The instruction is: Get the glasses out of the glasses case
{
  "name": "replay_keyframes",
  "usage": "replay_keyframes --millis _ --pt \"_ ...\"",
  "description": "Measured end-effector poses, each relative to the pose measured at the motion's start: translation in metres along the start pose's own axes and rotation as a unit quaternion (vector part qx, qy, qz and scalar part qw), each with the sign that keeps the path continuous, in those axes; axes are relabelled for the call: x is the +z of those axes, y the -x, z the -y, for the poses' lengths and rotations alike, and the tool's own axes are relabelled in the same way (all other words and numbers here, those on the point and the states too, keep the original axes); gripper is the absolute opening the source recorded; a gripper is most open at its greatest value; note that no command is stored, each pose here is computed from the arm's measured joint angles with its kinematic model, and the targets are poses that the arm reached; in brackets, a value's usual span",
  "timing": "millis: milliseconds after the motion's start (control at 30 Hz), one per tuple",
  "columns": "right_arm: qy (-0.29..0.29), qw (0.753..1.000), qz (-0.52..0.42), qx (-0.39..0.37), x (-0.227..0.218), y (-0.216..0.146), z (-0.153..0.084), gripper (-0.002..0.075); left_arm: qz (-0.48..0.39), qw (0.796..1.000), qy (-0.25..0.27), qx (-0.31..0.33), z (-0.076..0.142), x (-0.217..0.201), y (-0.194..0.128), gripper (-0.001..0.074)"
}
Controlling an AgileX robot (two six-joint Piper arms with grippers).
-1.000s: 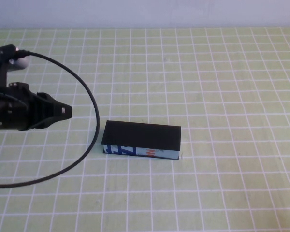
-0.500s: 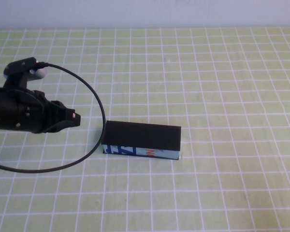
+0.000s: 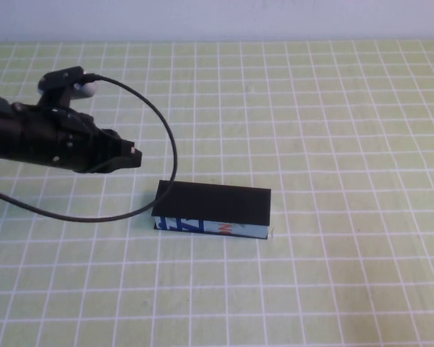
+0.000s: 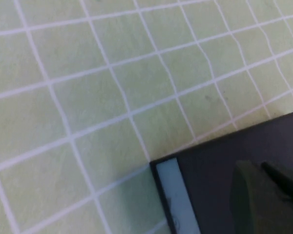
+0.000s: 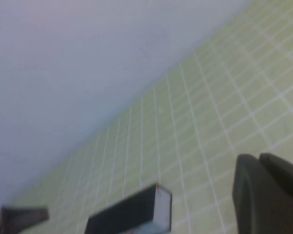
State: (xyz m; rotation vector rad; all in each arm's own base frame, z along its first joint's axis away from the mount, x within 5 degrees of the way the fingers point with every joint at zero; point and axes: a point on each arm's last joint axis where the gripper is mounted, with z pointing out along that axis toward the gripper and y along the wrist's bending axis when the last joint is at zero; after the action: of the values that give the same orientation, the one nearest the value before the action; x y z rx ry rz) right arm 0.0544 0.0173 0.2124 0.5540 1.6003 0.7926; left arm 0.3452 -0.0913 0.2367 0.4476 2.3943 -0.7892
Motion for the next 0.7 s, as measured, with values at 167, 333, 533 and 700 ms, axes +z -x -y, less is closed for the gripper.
replay_keyframes --millis 167,333,533,700 --pt "-0.008 0.987 -0.153 -0.050 0.010 0.007 -0.031 -0.0018 -0.014 0.999 -0.025 0.031 0.008 0.033 0.020 -0.0004" --pt "-0.014 0.948 -0.300 -0.105 0.035 0.016 -0.053 -0.0018 -0.027 0.997 -0.050 0.047 0.007 0.065 0.036 -0.0004" --pt "-0.015 0.909 -0.392 -0.138 0.079 0.033 -0.065 -0.0018 -0.052 0.996 -0.066 0.043 -0.008 0.094 0.038 -0.0004" --pt "0.004 0.894 -0.417 -0.163 0.118 0.050 -0.083 -0.0018 -0.081 0.994 -0.062 0.031 -0.020 0.111 0.027 -0.0004"
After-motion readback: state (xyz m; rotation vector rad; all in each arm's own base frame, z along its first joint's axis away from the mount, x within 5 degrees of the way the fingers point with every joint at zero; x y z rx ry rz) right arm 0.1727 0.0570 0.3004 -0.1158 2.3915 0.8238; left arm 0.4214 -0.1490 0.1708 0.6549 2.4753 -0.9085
